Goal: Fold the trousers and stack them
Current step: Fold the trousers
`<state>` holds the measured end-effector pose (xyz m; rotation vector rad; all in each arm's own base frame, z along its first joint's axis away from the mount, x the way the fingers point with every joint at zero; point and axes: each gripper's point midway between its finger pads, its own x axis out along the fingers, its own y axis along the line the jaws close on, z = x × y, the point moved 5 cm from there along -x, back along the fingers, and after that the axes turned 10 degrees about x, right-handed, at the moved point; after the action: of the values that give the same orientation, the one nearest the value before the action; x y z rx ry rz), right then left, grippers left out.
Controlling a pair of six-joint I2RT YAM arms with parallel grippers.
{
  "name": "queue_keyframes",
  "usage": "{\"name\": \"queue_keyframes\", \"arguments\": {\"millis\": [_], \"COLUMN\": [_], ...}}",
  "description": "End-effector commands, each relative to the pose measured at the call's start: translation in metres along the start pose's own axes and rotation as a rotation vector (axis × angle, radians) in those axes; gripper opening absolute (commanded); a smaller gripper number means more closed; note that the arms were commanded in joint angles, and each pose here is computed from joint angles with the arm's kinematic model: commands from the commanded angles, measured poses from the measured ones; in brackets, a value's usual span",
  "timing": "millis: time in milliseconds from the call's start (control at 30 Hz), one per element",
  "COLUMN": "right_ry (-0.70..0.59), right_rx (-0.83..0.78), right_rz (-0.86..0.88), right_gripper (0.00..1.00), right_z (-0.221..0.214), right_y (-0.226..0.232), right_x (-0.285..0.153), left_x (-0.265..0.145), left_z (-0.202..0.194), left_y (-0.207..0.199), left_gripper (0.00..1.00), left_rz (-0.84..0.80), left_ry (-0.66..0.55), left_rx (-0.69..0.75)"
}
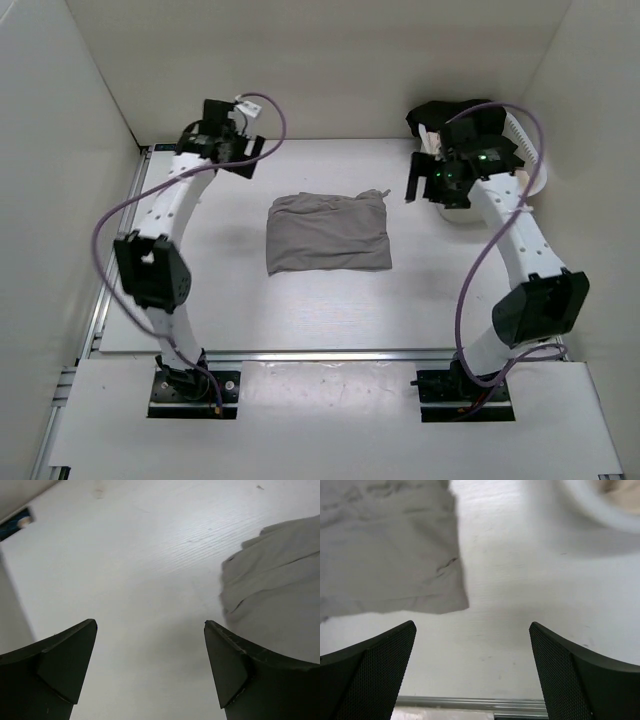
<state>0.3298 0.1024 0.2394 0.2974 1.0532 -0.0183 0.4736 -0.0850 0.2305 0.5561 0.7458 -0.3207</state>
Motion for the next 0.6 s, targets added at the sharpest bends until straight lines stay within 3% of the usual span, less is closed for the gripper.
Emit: {"name": "queue_keyframes", "arguments": {"millis": [0, 233, 333, 567], "right_ry": [-0.019, -0.148, -0.165, -0.202], "right_rx": [0.047, 0.167, 0.186, 0.173], "right_rz": [-0.226, -0.262, -0.248, -0.239], "right_gripper": [0.99, 0.99, 0.99, 0.99], "right_z": [0.001, 0.017, 0.020, 0.026], "right_y": [-0.044, -0.087, -0.089, -0.090], "right_x": [-0.046, -0.085, -0.091, -0.099], "left_x": [-0.059, -0.102, -0.115, -0.129], "left_z": [-0.051, -0.183, -0.209, -0.213], "left_y": [0.036, 0.063, 0.065, 0.063], "left_gripper": [1.00, 1.00, 1.00, 1.00], "left_rz": [0.176, 0.165, 0.165, 0.177], "left_ry": [0.127, 0.316, 0.324, 0.303], "left_rx": [-0.062, -0.331, -0.412, -0.456]}}
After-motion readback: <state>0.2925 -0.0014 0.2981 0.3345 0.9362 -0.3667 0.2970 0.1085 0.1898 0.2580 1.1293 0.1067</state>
